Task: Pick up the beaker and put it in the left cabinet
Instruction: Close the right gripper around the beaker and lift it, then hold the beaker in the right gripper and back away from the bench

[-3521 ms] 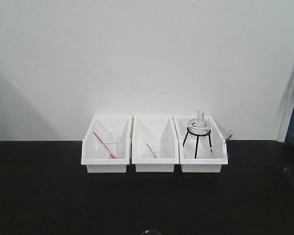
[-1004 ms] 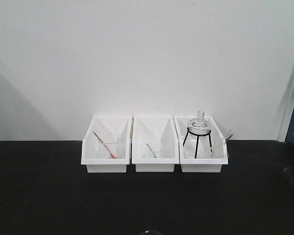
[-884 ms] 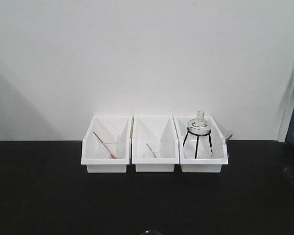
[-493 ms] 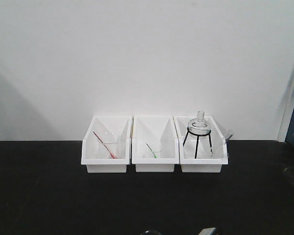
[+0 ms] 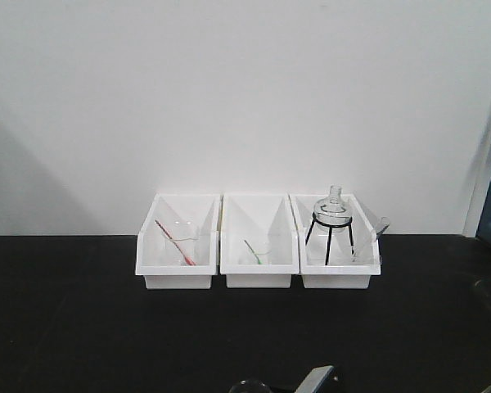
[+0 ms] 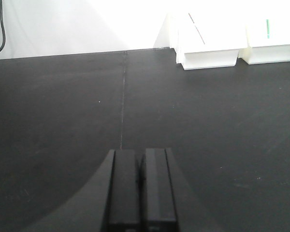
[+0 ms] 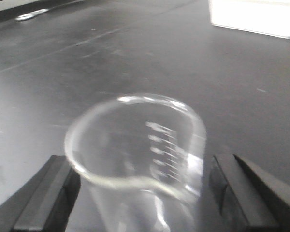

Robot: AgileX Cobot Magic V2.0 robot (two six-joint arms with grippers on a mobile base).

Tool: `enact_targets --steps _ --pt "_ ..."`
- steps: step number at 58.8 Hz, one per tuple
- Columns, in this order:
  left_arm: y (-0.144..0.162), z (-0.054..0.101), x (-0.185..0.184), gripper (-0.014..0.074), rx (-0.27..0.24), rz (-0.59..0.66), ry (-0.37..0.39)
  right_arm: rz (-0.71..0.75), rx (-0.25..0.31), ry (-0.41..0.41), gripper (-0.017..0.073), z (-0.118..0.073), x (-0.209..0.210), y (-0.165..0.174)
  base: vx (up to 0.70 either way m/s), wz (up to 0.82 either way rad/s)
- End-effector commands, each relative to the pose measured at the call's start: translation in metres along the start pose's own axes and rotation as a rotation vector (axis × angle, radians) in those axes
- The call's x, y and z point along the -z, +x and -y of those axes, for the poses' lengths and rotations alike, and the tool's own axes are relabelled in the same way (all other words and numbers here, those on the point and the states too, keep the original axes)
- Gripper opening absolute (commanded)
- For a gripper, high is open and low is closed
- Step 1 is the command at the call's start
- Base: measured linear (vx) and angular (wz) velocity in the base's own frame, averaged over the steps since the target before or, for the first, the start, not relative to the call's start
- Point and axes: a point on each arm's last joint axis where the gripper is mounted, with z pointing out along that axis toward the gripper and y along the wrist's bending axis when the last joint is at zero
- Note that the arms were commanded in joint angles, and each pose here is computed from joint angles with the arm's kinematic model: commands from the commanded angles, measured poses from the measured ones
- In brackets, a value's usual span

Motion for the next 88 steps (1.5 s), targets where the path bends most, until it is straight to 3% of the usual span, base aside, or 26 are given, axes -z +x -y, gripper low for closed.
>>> enact_targets --steps 1,9,15,29,38,44,52,66,78,88 --pt "-0.011 0.001 0.002 0.0004 0.005 0.102 0.015 0.257 0.05 -0.084 0.0587 -0.011 -0.005 -0.038 0.0 0.0" --pt "-0.011 0.001 0.002 0.0004 0.005 0.102 0.015 0.279 0.033 -0.055 0.0558 -0.012 -0.015 -0.039 0.0 0.0" --pt "-0.011 0.001 0.002 0.0004 0.005 0.102 0.015 0.285 0.013 -0.011 0.0456 -0.01 -0.016 -0.039 0.0 0.0" --pt "-0.011 0.001 0.002 0.0004 0.005 0.102 0.015 0.294 0.008 0.001 -0.0015 -0.009 -0.015 -0.041 0.0 0.0" --pt "-0.011 0.001 0.002 0.0004 0.005 0.102 0.015 0.277 -0.038 0.001 -0.0004 -0.012 -0.01 -0.054 0.0 0.0" --pt "-0.011 0.001 0.002 0.0004 0.005 0.102 0.015 0.218 -0.06 0.053 -0.0004 -0.016 0.002 -0.077 0.0 0.0" --pt "-0.011 0.001 0.002 0.0004 0.005 0.102 0.015 0.129 -0.036 0.171 -0.0004 -0.024 0.027 -0.117 0.0 0.0" --pt "-0.011 0.001 0.002 0.0004 0.005 0.102 0.015 0.087 0.049 0.411 -0.0004 -0.053 0.107 -0.187 0.0 0.0" --pt "-0.011 0.001 0.002 0.0004 0.005 0.102 0.015 0.072 0.052 0.615 -0.0004 -0.081 0.184 -0.21 0.0 0.0" --pt "-0.011 0.001 0.002 0.0004 0.005 0.102 0.015 0.113 0.043 0.666 -0.0004 -0.103 0.231 -0.191 0.0 0.0"
